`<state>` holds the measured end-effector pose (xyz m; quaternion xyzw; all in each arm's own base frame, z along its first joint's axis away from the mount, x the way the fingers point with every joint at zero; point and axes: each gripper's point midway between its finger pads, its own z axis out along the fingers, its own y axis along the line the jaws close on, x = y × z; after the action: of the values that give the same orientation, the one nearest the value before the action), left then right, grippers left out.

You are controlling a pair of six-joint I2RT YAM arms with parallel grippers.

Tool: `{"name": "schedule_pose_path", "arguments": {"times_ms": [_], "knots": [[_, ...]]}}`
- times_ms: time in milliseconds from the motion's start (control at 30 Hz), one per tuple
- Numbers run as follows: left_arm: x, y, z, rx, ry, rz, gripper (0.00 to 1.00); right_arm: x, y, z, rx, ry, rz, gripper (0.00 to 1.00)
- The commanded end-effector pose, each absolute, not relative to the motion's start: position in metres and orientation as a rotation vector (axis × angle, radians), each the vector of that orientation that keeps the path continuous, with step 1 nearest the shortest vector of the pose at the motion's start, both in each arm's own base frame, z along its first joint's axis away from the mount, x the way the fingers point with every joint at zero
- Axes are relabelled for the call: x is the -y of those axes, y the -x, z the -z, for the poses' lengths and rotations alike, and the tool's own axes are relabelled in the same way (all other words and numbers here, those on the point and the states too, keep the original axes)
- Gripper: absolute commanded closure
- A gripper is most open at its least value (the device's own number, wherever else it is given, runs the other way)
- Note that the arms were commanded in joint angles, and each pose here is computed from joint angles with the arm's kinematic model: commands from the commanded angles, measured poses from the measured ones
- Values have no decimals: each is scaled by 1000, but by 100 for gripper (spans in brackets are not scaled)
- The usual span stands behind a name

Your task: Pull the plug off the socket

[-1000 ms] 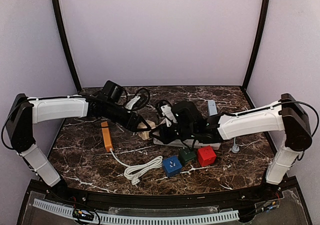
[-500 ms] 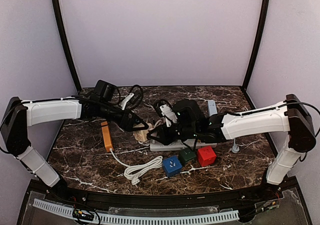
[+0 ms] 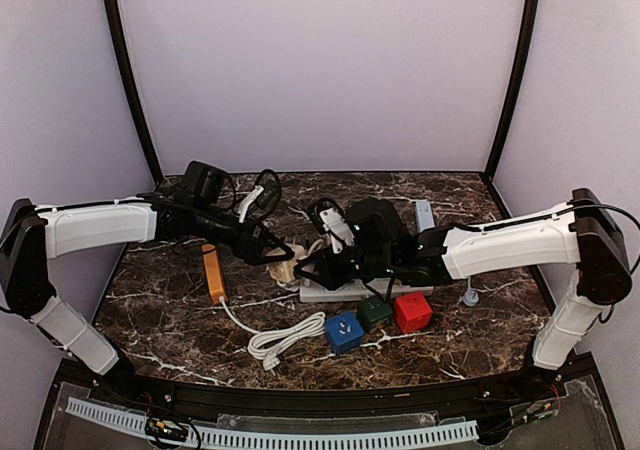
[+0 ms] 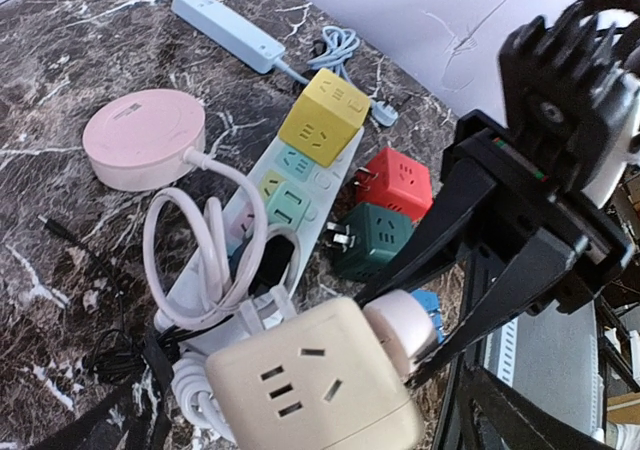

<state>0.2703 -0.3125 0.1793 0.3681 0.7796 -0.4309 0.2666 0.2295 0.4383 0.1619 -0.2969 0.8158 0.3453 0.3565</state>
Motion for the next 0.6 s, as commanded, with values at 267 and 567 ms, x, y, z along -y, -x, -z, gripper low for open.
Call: {"name": "schedule_pose_path", "arguments": {"times_ms": [267, 567], "knots": [[308, -275, -149, -2266, -1028, 980, 4, -449, -242, -237, -1916, 674, -944, 100], [310, -279, -133, -2353, -969, 993, 43, -449, -246, -238, -1907, 674, -882, 100]]}}
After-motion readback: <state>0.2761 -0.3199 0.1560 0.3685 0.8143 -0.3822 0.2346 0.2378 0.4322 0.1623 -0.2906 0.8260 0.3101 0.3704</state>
